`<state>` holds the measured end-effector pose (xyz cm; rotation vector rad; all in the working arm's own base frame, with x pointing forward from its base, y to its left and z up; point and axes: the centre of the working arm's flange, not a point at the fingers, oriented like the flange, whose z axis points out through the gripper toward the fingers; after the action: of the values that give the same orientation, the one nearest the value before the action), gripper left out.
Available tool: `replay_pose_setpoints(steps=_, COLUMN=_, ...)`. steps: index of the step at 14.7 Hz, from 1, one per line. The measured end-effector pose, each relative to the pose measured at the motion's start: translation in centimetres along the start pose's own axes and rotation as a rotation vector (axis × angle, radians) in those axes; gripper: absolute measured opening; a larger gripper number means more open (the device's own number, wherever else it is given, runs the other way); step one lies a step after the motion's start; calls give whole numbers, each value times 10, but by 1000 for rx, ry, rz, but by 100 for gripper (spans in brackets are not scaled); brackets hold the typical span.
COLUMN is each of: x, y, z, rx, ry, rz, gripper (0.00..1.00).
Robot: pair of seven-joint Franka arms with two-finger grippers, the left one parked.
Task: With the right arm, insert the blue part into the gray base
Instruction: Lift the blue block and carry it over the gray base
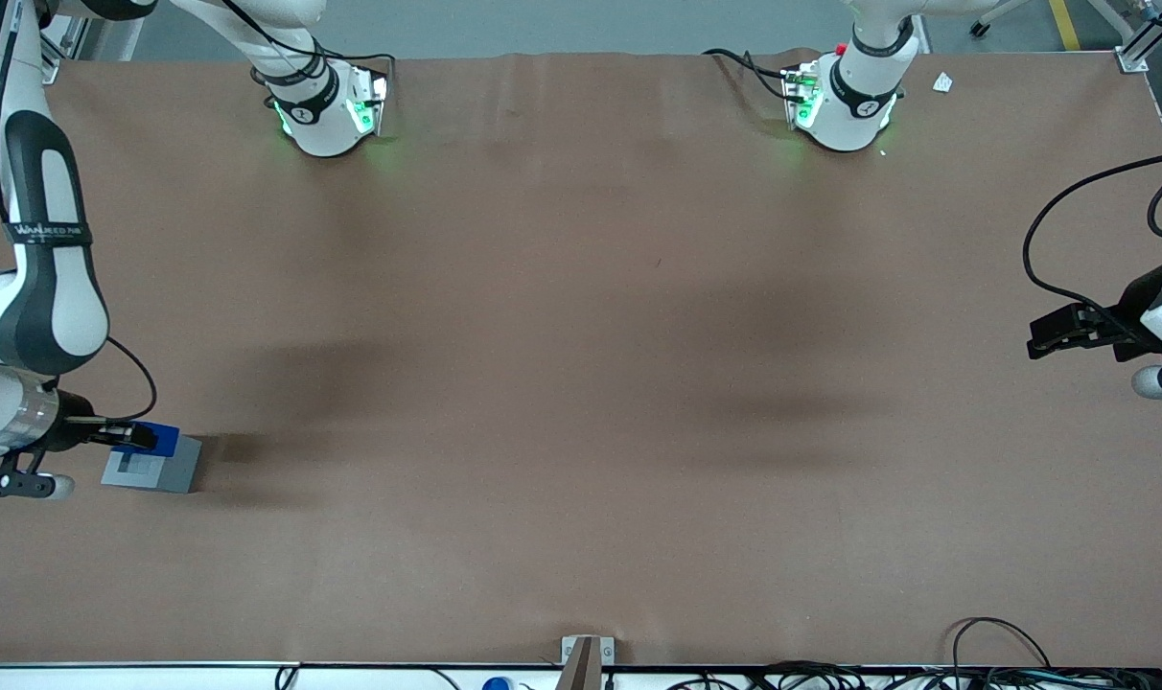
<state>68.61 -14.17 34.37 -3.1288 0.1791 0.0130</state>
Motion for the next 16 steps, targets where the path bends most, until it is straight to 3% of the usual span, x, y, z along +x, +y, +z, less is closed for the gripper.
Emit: replay_pose_setpoints(steps=16, x=11, y=41, z=26, rx=-8, ry=59, rz=-17, gripper=51)
